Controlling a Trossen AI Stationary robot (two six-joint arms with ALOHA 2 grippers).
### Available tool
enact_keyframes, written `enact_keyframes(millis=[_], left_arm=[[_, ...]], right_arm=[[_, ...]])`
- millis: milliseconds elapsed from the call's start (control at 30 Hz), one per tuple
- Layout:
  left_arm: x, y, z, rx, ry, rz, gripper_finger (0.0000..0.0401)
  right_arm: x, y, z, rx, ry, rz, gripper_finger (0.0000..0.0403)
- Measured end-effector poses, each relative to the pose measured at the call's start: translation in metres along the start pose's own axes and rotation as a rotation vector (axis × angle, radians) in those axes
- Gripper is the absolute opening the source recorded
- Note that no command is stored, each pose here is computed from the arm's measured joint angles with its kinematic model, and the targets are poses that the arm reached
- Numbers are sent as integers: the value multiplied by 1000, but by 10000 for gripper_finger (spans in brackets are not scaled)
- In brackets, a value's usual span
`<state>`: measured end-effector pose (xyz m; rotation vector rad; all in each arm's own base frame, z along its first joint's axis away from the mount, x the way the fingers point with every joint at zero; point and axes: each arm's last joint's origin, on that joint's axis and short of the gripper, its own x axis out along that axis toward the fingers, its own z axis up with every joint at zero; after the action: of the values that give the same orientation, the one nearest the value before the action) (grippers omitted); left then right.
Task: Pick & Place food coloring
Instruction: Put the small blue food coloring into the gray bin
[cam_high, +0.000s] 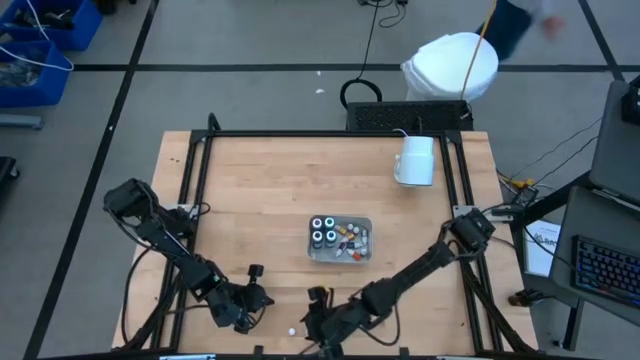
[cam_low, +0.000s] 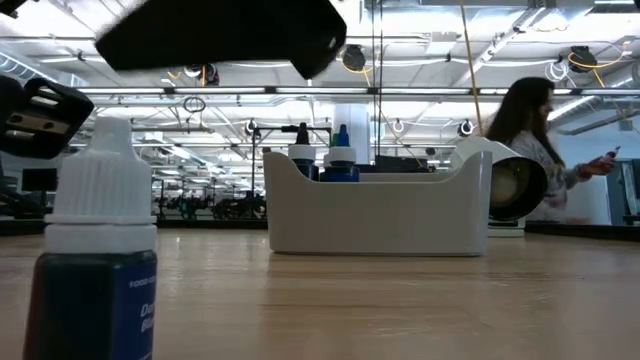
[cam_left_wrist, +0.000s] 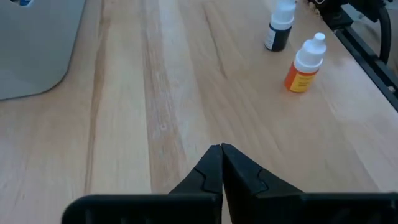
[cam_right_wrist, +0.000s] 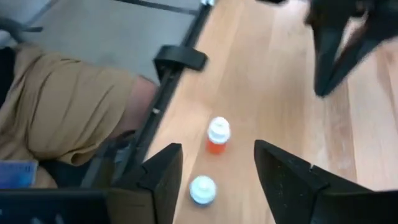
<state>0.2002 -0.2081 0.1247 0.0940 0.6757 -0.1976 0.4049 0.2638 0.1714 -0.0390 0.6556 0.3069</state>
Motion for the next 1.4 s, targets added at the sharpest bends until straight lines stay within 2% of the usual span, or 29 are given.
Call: enact_keyframes(millis=[200, 400, 800, 1133, 1267, 1400], left_arm=[[0, 0, 0, 21, 0, 1, 40], [1, 1, 1, 24, -4, 6, 46], [7, 14, 5, -8, 3, 39, 47], [9, 16, 6, -25, 32, -20, 47], [9, 16, 6, -26, 34, -23, 47], [9, 16, 6, -24, 35, -22, 47]], right_arm=[[3, 0, -6, 27, 52, 82, 198], [3, 0, -8, 29, 85, 94, 197], [28, -9, -26, 40, 88, 29, 192], [30, -8, -27, 24, 77, 32, 190], [30, -8, -27, 24, 81, 31, 171], [30, -8, -27, 45, 81, 31, 126]])
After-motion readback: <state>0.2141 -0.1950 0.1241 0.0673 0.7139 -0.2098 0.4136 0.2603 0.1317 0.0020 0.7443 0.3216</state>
